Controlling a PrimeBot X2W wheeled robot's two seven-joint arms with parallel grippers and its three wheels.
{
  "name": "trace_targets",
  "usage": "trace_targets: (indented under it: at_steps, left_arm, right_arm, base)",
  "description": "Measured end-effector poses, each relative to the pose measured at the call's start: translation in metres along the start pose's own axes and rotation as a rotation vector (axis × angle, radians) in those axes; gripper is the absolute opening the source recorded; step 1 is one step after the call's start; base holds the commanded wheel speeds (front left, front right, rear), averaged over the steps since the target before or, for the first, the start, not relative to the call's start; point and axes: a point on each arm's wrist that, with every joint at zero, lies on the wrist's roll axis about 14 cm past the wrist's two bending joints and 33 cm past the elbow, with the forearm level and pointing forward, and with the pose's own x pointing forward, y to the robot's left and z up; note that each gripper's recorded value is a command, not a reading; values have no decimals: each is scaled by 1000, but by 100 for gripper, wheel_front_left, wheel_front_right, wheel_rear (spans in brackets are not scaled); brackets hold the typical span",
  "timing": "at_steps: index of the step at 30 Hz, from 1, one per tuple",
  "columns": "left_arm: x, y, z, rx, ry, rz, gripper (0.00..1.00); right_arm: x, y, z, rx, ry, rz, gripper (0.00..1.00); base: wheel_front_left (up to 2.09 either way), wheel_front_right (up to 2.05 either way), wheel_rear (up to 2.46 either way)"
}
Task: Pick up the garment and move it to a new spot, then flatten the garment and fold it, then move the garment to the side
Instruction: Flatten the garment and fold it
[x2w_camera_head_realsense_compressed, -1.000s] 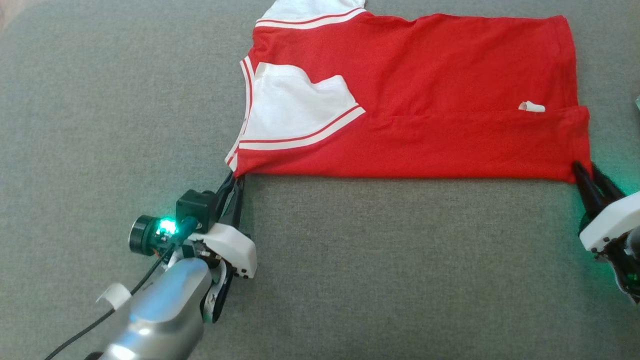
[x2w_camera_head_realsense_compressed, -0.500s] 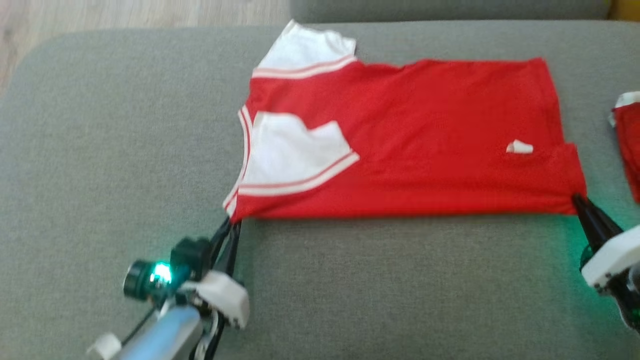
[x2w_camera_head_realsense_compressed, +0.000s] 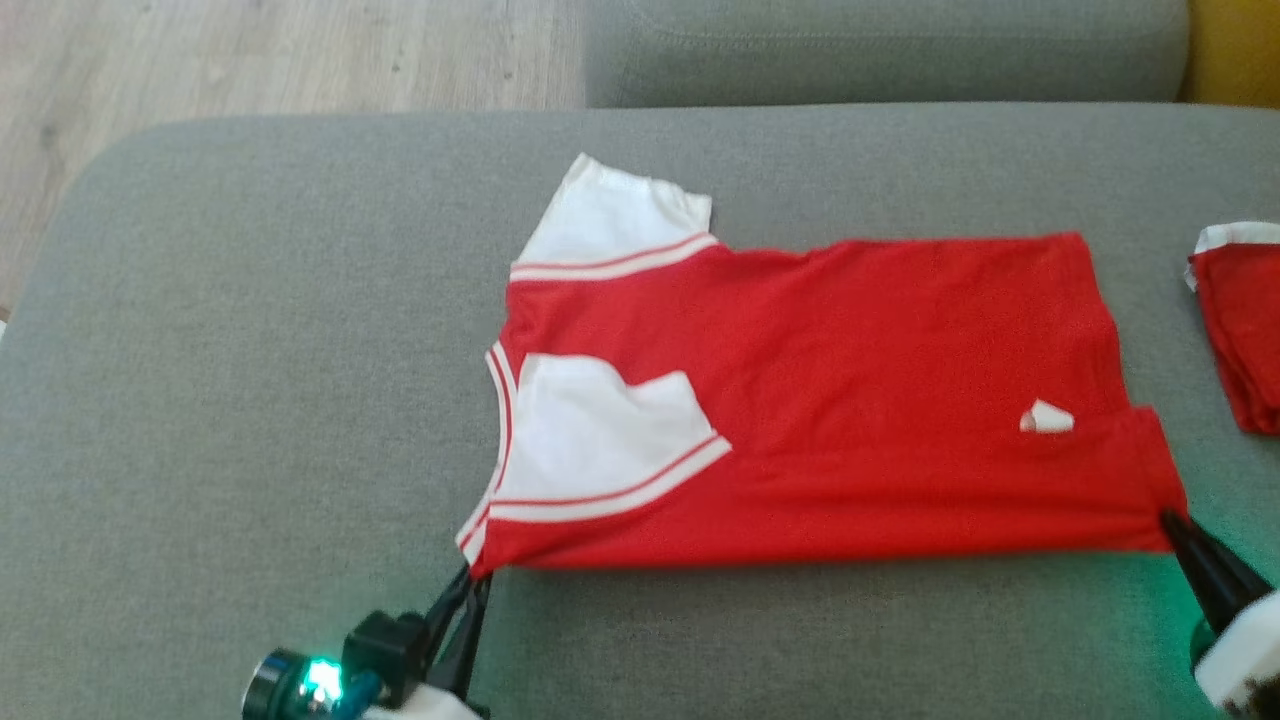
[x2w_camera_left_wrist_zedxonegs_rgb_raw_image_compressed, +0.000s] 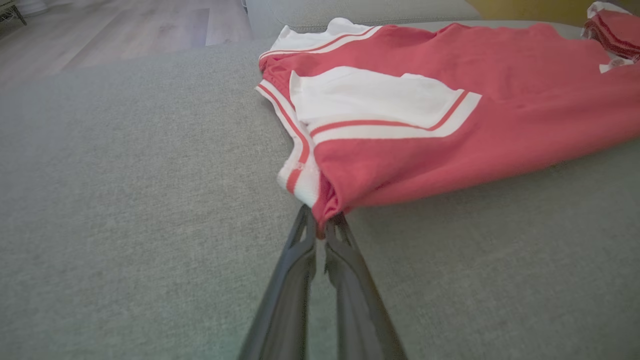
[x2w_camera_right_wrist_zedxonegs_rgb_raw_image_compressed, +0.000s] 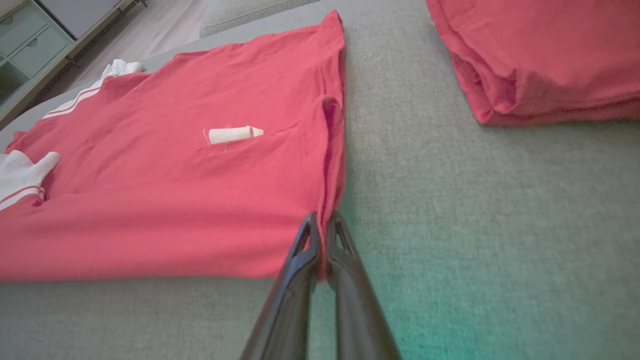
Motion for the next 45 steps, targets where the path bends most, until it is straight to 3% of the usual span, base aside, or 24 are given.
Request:
trace_targets:
  at_steps: [8, 9, 10, 11, 12, 14, 20, 25, 32, 36, 45]
  left_arm:
    - [-15, -7, -5, -7, 33, -14, 0]
    - [-15, -8, -7, -10, 44, -20, 0]
    - [-15, -10, -9, -14, 57, -30, 0]
    - [-15, -12, -11, -13, 67, -37, 0]
    - [-15, -13, -13, -11, 76, -44, 21]
    - [-15, -13, -18, -4, 97, -45, 100]
    - [-12, -16, -17, -2, 101, -56, 100]
    - [6, -12, 11, 35, 61, -84, 100]
    - [87, 10, 145, 216, -74, -158, 100]
    - [130, 21, 162, 239, 28, -161, 100]
    - [211, 29, 148, 243, 235, -163, 100]
  right_arm:
    - [-14, -3, -11, 19, 4, -16, 0]
    - [-13, -3, -11, 27, 1, -17, 4]
    - [-13, -2, -11, 34, 2, -17, 34]
    - [-13, -1, -12, 39, 0, -18, 96]
    - [-13, -1, -12, 38, -2, -18, 100]
    - [-14, -2, -12, 41, -7, -25, 100]
    - [-16, -1, 4, 29, -72, -23, 100]
    - [-13, 5, 20, 23, -129, -8, 100]
    - [-9, 4, 28, 5, -139, -5, 100]
    - [-1, 3, 35, -6, -134, -3, 100]
    - [3, -19, 33, 8, -106, -65, 100]
  base:
    - [0, 0, 0]
    - [0, 0, 0]
    - [0, 0, 0]
    - [0, 0, 0]
    - [0, 0, 0]
    - [0, 0, 0]
    - [0, 0, 0]
    - [0, 0, 0]
    - [0, 0, 0]
    - [0, 0, 0]
    - [0, 0, 0]
